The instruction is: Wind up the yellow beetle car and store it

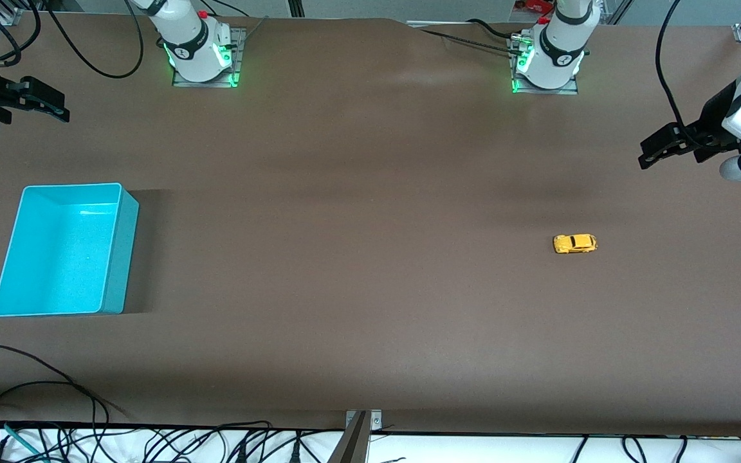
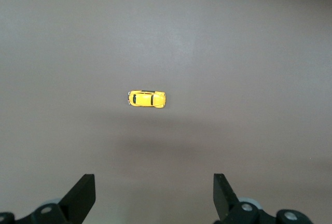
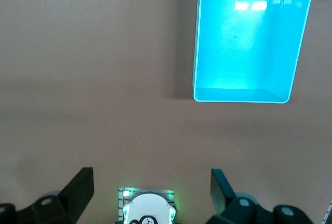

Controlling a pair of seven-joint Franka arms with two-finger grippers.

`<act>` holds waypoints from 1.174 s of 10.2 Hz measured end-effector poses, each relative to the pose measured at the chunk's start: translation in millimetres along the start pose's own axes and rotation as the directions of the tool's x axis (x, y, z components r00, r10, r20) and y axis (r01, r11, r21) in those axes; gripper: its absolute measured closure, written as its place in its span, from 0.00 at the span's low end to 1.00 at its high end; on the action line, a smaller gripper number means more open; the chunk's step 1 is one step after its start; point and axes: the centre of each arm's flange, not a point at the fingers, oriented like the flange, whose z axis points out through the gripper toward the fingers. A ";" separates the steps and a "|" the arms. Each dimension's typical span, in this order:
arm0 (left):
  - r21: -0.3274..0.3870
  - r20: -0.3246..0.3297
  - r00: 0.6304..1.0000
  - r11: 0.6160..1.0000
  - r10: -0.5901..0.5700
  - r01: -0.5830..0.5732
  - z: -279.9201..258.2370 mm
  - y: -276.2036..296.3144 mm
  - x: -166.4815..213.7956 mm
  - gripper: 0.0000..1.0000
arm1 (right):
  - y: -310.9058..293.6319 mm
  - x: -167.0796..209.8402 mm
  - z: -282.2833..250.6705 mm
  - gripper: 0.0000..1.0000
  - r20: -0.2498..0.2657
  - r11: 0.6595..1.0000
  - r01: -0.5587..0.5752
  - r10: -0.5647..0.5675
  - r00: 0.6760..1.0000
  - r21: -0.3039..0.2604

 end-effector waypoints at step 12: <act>0.097 0.043 0.912 0.910 -0.407 0.402 50.9 -53.9 37.9 0.00 | -6.4 -23.9 -17.0 0.00 0.014 1.000 0.003 -0.003 1.000 -0.007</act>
